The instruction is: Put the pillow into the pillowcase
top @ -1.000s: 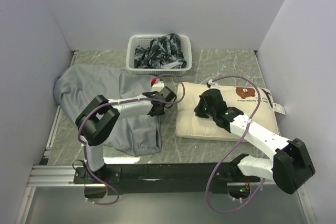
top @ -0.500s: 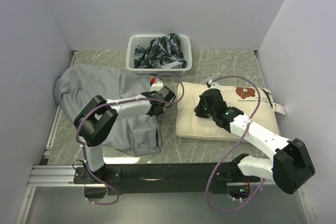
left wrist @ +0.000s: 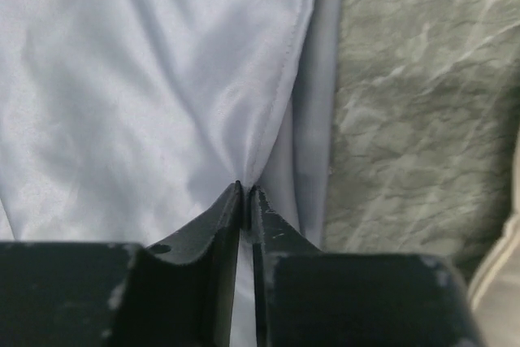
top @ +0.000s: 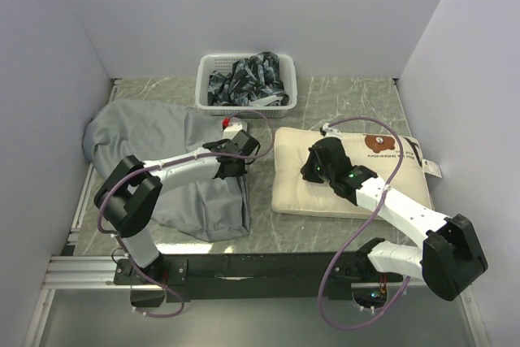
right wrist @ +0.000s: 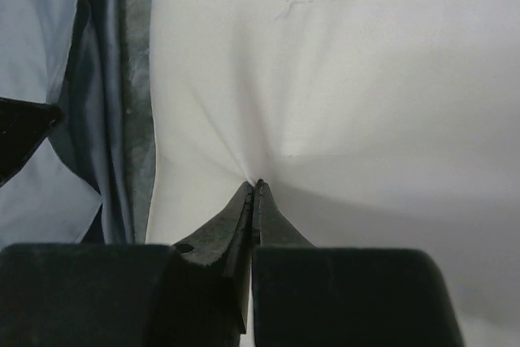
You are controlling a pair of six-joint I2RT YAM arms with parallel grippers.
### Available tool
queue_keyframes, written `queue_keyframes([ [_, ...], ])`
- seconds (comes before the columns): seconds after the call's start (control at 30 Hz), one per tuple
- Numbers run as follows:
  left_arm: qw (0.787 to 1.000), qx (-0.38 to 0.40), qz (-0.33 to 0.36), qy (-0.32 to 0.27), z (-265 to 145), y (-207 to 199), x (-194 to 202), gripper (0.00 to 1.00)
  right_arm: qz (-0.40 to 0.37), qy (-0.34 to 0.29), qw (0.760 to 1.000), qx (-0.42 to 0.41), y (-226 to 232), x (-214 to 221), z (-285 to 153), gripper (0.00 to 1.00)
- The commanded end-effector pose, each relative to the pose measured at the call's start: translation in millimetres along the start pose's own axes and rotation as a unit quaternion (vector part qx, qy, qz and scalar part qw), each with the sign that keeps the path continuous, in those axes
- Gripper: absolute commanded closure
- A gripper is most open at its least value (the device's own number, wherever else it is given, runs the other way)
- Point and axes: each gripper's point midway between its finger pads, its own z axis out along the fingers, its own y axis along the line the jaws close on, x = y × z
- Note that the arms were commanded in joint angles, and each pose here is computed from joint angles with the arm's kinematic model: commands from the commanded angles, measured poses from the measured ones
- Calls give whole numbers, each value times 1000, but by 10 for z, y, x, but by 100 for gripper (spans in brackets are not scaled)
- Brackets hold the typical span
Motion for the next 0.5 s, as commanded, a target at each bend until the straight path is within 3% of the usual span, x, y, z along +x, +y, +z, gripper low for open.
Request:
queue_keyframes([
  [0.0, 999, 34, -11, -1, -50, -23, -48, 88, 2, -4, 1000, -25, 98, -11, -21, 100],
  [0.1, 999, 40, -16, -1, -72, -12, -61, 99, -5, -1, 999, -44, 179, -12, -49, 100],
  [0.47, 994, 90, -54, -38, -493, 52, -515, 99, -103, 27, 986, -131, 930, 184, -386, 100],
])
